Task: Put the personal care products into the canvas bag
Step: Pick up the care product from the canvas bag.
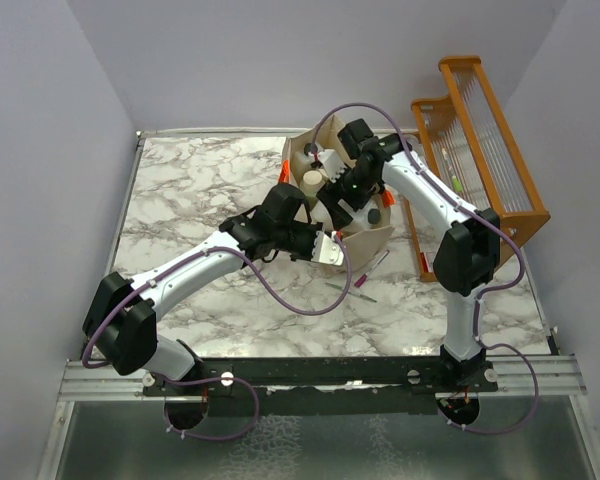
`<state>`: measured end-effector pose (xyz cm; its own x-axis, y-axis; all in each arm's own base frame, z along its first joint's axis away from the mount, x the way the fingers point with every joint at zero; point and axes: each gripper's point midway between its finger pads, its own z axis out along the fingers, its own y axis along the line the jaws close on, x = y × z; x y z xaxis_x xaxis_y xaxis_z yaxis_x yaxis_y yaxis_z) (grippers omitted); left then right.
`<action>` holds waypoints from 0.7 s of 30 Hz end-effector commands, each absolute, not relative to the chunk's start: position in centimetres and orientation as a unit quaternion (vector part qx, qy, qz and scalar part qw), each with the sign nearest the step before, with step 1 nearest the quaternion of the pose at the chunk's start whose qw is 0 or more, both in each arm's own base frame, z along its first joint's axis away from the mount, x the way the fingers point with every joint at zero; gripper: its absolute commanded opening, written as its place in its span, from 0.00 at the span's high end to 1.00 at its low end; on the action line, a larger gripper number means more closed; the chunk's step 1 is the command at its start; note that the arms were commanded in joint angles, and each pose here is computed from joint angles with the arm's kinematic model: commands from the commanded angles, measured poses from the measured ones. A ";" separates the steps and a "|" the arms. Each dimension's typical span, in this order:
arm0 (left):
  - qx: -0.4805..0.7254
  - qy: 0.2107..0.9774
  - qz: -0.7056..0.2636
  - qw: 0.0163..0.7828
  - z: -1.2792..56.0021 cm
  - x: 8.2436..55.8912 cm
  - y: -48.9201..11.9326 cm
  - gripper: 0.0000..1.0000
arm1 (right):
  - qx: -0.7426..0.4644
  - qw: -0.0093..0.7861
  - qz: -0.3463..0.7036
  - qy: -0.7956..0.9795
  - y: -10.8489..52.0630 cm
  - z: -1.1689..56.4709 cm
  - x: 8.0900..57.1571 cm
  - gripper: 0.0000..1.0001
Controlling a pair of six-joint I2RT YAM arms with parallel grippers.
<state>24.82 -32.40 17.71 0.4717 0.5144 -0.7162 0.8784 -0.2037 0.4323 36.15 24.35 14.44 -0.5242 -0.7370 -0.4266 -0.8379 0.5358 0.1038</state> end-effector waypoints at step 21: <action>0.669 0.524 -0.213 0.483 23.1 27.9 -33.8 0.23 | -0.451 0.373 0.220 0.780 28.7 27.9 39.4 0.99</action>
